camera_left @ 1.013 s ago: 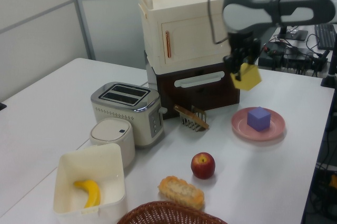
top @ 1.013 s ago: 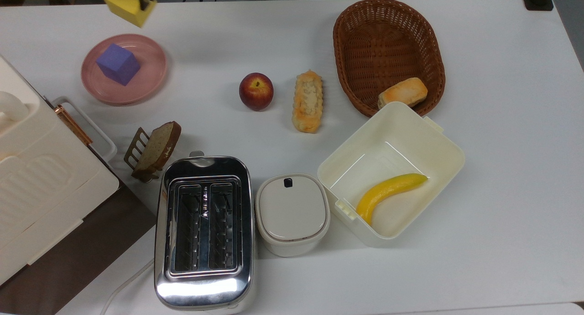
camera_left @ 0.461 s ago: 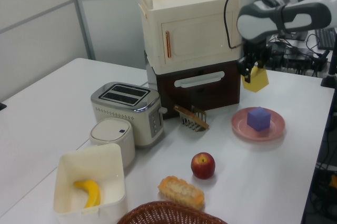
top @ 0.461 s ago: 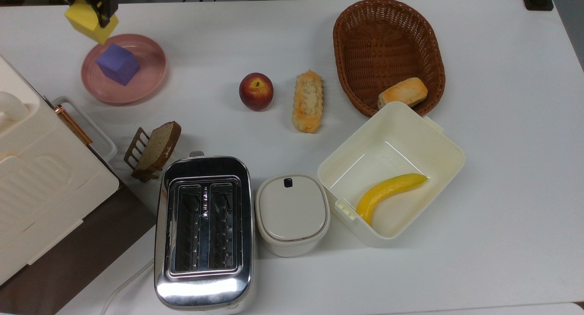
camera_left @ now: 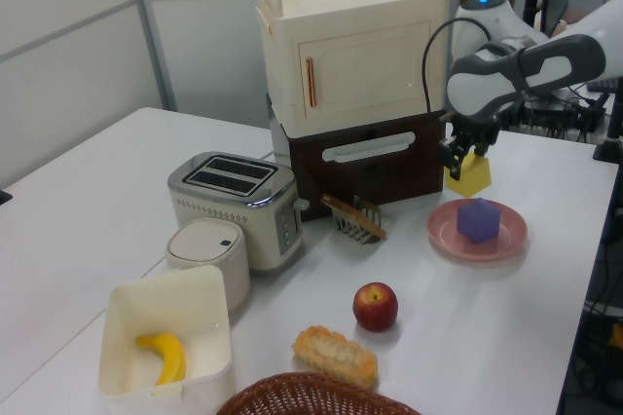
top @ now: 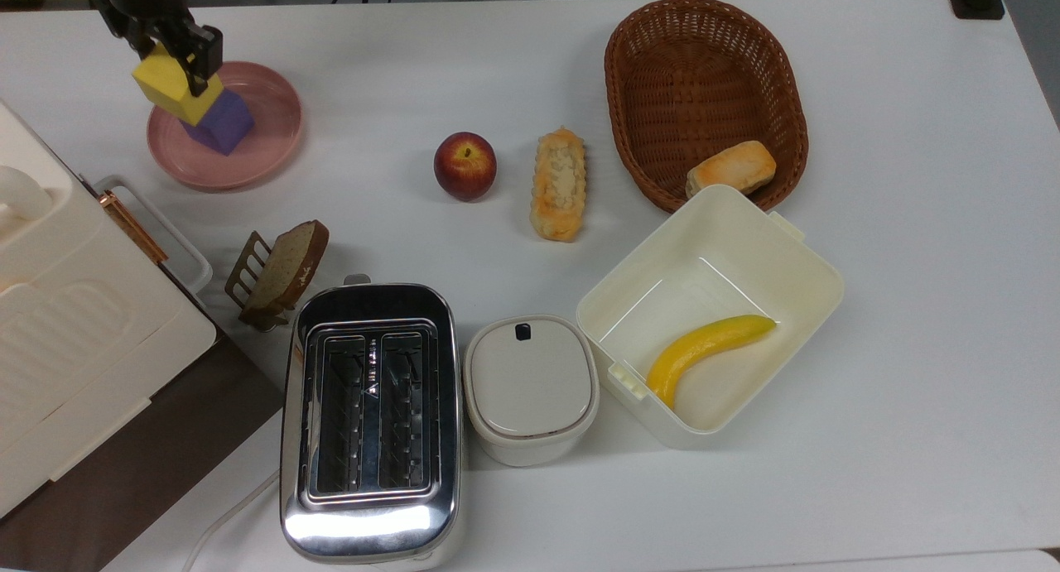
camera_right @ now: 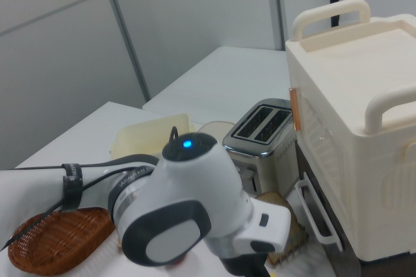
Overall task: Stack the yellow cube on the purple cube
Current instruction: 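Lower the yellow cube onto the top of the purple cube, then open the gripper to release the yellow cube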
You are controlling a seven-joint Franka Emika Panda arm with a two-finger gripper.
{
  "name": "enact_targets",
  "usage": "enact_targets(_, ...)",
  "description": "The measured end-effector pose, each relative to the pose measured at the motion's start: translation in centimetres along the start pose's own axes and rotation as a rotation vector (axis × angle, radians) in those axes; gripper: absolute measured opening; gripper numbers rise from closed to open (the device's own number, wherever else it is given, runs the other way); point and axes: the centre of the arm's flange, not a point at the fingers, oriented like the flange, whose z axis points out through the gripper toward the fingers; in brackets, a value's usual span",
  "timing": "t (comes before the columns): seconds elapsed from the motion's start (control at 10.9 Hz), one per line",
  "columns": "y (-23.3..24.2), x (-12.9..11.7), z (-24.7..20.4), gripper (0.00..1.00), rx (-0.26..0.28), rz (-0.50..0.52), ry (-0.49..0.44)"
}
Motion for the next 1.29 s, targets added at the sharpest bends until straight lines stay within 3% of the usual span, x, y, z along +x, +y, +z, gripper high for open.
enact_targets(0.37, 0.0, -0.4, 0.7, 0.61, 0.092, 0.005, 0.004)
enact_targets(0.83, 0.8, -1.2, 1.7, 0.61, 0.094, -0.1, -0.017)
enact_targets(1.29, 1.0, -2.4, 1.8, 0.61, 0.097, -0.09, -0.027)
